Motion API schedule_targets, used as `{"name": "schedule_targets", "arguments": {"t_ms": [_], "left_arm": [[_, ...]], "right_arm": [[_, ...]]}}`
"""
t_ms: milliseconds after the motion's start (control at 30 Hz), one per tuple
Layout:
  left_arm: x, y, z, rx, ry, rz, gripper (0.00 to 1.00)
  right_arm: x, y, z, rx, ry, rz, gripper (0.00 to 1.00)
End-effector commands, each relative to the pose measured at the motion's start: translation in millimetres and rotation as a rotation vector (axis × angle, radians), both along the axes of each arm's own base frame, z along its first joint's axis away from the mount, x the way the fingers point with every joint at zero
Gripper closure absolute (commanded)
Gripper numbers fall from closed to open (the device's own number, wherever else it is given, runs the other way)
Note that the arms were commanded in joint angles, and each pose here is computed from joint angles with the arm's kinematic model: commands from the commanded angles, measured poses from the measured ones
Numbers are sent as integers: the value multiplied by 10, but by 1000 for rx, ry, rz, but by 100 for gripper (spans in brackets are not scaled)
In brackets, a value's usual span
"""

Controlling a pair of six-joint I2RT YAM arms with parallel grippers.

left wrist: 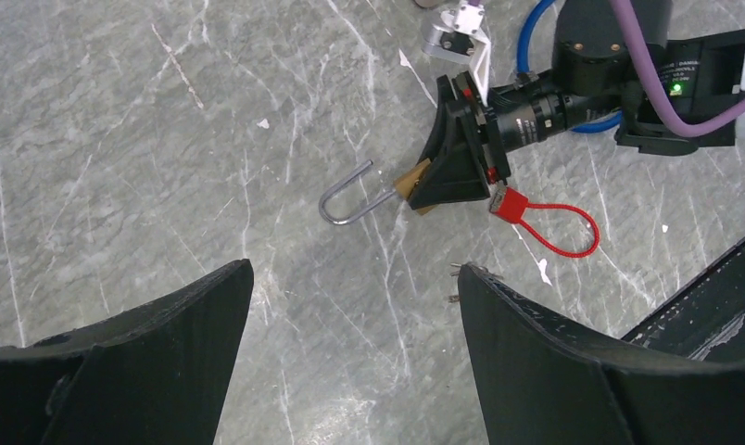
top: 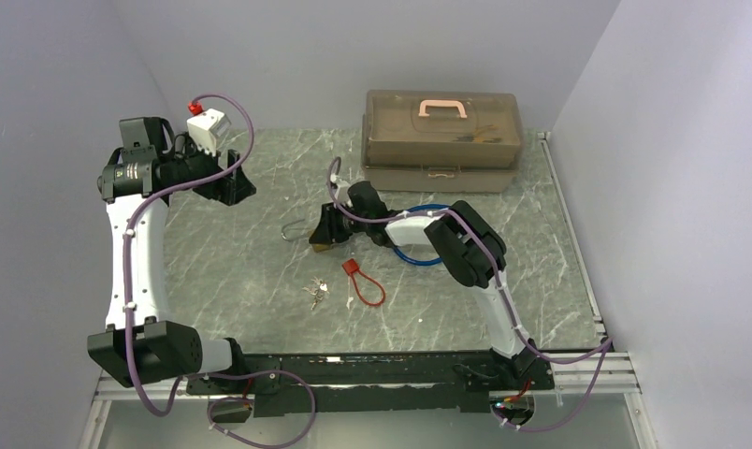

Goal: Unlock with the key

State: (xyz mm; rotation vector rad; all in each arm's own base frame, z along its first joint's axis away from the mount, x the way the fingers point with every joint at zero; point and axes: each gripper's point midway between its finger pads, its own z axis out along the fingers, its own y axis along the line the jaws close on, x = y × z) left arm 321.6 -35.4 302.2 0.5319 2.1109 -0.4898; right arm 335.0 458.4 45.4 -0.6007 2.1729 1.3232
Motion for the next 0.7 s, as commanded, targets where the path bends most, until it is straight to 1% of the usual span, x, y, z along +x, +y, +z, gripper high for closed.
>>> {"name": "schedule_targets", "arguments": {"t_ms": [0,100,233,333,433,533,667], "left_arm": [[-60,-76,122,-31,-42,-30,13],[-71,-104,121,-46,-36,-45,14],[-84,-150,118,-76,-15,-64,14],[-82,-160,100,-84,-13,-65,13],[-87,-154,87,-80,-12,-63,13],[-94,-134,80,-65,-12,-58,12],[-88,-70,43,-21,-17,-43,12]], "right_arm": [[204,-52,-32,-61,-28,-43,62],[291,-157,-122,-146,-52,-97,58],[357,-241,-73,-186,-89,-127,41],[446,-286,41,-215,-137,-151,32],[543,-364,205,-259,-185,-180,29],[632,-473,520,-293,-260,-227,26],[594,-754,858,-365,-312,-299,23]]}}
